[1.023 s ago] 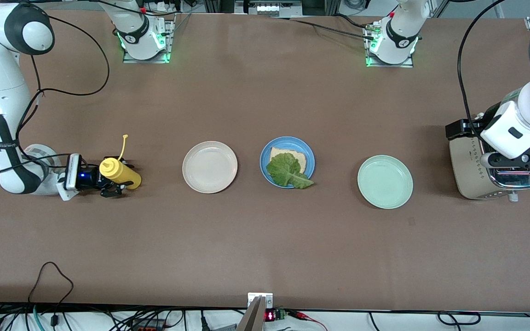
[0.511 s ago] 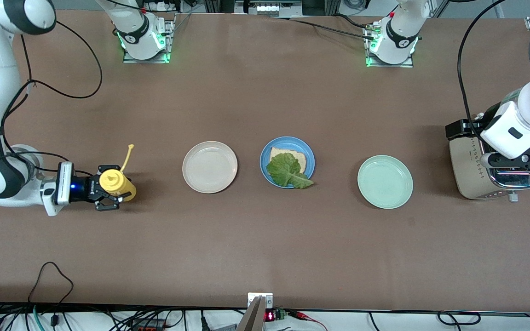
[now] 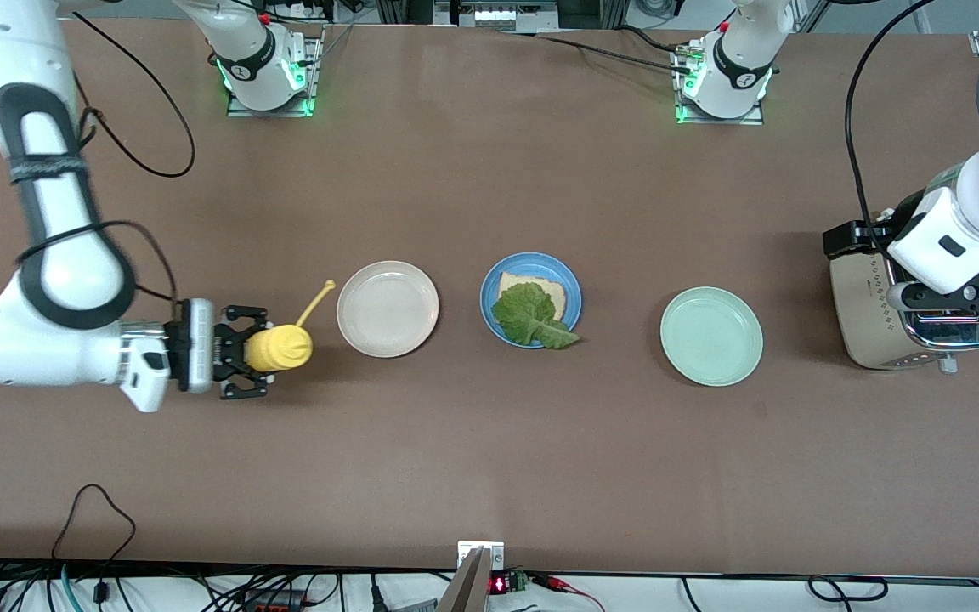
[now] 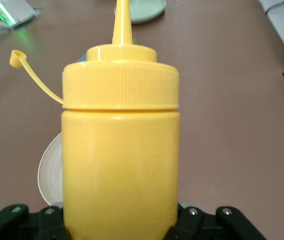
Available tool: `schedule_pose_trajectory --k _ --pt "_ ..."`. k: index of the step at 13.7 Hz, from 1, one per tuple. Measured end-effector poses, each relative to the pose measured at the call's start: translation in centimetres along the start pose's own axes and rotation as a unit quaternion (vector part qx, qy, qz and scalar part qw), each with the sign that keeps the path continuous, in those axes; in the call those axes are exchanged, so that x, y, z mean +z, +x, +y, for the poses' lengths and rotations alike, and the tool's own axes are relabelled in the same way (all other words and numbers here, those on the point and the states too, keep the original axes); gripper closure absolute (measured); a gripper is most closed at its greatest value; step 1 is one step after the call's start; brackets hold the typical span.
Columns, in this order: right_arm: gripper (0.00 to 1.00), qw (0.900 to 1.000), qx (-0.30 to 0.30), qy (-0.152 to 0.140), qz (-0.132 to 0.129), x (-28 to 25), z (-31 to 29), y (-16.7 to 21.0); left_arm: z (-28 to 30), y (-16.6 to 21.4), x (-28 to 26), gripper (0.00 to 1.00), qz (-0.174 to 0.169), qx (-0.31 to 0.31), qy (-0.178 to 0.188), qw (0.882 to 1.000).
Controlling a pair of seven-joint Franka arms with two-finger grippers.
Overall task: Make sandwich in blue plate with both arms
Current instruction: 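Lift the mustard bottle and carry it over the blue plate, then tilt the mustard bottle nozzle over the lettuce with the right gripper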
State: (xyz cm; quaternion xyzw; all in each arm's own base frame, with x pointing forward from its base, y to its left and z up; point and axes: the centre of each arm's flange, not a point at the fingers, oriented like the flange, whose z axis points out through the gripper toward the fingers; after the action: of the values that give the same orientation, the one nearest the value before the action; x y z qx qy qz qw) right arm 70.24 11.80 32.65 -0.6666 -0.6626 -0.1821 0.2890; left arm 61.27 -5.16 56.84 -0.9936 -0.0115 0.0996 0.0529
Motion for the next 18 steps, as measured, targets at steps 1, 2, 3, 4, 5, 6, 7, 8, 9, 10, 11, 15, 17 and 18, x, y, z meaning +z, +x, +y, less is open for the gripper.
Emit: schedule_pose_trajectory --k 1,2,3,4,5,6,7,8,9,10,11,15,17,18 --pt "0.53 0.999 0.009 -0.009 -0.038 1.0 -0.2 2.5 0.0 0.0 0.0 0.0 0.0 0.0 0.0 1.0" --pt "0.53 0.997 0.013 -0.018 -0.077 2.1 -0.5 5.1 0.1 0.0 0.0 0.0 0.0 0.001 0.0 1.0" --pt "0.53 0.993 0.017 -0.027 -0.117 3.6 -1.1 7.7 0.2 0.0 0.0 0.0 0.0 0.002 0.0 1.0" --pt "0.53 0.988 0.024 -0.036 -0.151 5.1 -1.6 10.0 0.3 -0.1 0.0 0.0 0.0 0.002 0.0 1.0" --pt "0.53 0.982 0.031 -0.047 -0.181 6.7 -2.3 12.0 0.3 -0.1 0.0 0.0 0.0 0.003 0.0 1.0" --pt "0.53 0.976 0.036 -0.06 -0.206 8.3 -3.0 13.9 0.3 -0.1 0.0 0.0 0.0 0.002 0.0 1.0" --pt "0.53 0.969 0.035 -0.071 -0.232 9.8 -3.7 15.6 0.2 -0.1 0.0 0.0 0.0 0.002 0.0 1.0" --pt "0.53 0.962 0.033 -0.084 -0.259 11.2 -4.5 17.1 0.2 -0.1 0.0 0.0 0.0 0.002 0.0 1.0" --pt "0.53 0.953 0.032 -0.096 -0.284 12.6 -5.3 18.4 0.2 -0.1 0.0 0.0 0.0 0.002 0.0 1.0" --pt "0.53 0.945 0.033 -0.11 -0.305 14.0 -6.2 19.6 0.2 -0.1 0.0 0.0 0.0 0.002 0.0 1.0" --pt "0.53 0.937 0.033 -0.124 -0.326 15.5 -7.0 20.6 0.2 -0.1 0.0 0.0 -0.001 0.002 0.0 1.0" --pt "0.53 0.905 0.026 -0.173 -0.387 21.9 -10.0 23.1 0.1 -0.1 0.1 0.0 -0.004 0.001 0.001 1.0" --pt "0.53 0.892 0.015 -0.186 -0.411 25.1 -11.1 23.3 0.1 -0.1 0.1 0.0 -0.004 0.001 0.001 1.0" --pt "0.53 0.886 0.009 -0.192 -0.421 26.5 -11.6 23.1 0.1 -0.1 0.1 0.0 -0.004 0.001 0.001 1.0"
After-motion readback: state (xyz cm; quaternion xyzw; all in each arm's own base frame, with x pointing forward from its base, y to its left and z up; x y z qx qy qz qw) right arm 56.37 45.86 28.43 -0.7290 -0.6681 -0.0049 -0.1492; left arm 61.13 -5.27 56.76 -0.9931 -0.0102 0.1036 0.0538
